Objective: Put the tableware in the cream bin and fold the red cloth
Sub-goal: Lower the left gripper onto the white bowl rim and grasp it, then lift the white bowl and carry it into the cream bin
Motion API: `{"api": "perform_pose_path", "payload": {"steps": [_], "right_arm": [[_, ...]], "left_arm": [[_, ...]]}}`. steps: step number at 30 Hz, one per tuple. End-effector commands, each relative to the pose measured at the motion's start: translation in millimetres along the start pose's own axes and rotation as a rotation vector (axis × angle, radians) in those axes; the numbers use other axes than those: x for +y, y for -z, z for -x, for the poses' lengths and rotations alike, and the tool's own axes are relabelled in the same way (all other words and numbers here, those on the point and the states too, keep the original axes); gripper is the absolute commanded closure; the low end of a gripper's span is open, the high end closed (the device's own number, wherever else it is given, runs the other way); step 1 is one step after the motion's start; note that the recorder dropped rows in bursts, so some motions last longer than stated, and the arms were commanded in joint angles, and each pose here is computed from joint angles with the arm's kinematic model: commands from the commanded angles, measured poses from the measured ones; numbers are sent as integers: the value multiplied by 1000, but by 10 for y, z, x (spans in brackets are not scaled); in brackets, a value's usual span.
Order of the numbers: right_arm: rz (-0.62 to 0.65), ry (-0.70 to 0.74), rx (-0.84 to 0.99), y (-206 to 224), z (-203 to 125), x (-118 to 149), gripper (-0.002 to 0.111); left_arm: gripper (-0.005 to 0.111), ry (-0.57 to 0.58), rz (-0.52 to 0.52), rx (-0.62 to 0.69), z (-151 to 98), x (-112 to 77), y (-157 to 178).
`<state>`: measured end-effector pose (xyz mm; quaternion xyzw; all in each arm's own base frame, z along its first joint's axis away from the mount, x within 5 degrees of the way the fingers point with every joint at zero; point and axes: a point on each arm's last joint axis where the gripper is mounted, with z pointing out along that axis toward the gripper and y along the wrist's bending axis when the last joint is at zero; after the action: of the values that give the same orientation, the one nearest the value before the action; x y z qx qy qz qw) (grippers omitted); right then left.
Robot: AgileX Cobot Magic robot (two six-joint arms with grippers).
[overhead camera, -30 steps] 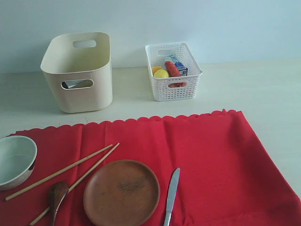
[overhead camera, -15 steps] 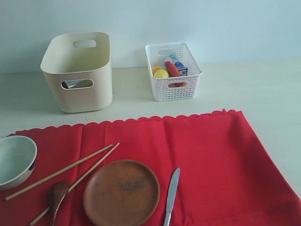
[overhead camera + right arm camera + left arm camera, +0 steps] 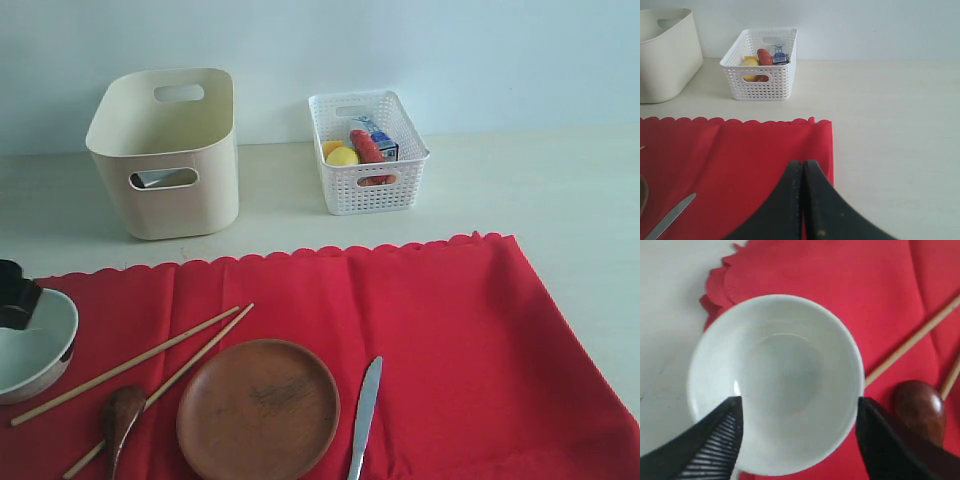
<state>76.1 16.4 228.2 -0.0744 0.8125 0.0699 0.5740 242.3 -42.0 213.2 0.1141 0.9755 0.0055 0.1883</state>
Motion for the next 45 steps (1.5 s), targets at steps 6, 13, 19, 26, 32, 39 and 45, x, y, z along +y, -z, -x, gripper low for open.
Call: {"api": "perform_pose_path", "payload": {"steps": [6,13,19,26,32,39,45], "right_arm": [[-3,-3,-10,7,4,-2,108],[-3,-3,-10,7,4,-2,108],[-3,-1,-10,7,4,-2,108],[-3,-3,-10,7,4,-2,108],[-3,-3,-10,7,4,-2,108],[-3,-1,-10,7,4,-2,108],[-3,-3,-10,7,4,-2,108]], "left_arm": [[43,-159,-48,178,191,-368,-551],[53,-168,-47,293,101,-378,-770],[107,-189,-36,290,140,-363,-723],[107,-289,103,207,451,-210,42],[107,-489,170,-49,826,-194,739],[107,-582,167,-256,1313,-402,881],[107,-611,92,-326,1922,-583,720]]}}
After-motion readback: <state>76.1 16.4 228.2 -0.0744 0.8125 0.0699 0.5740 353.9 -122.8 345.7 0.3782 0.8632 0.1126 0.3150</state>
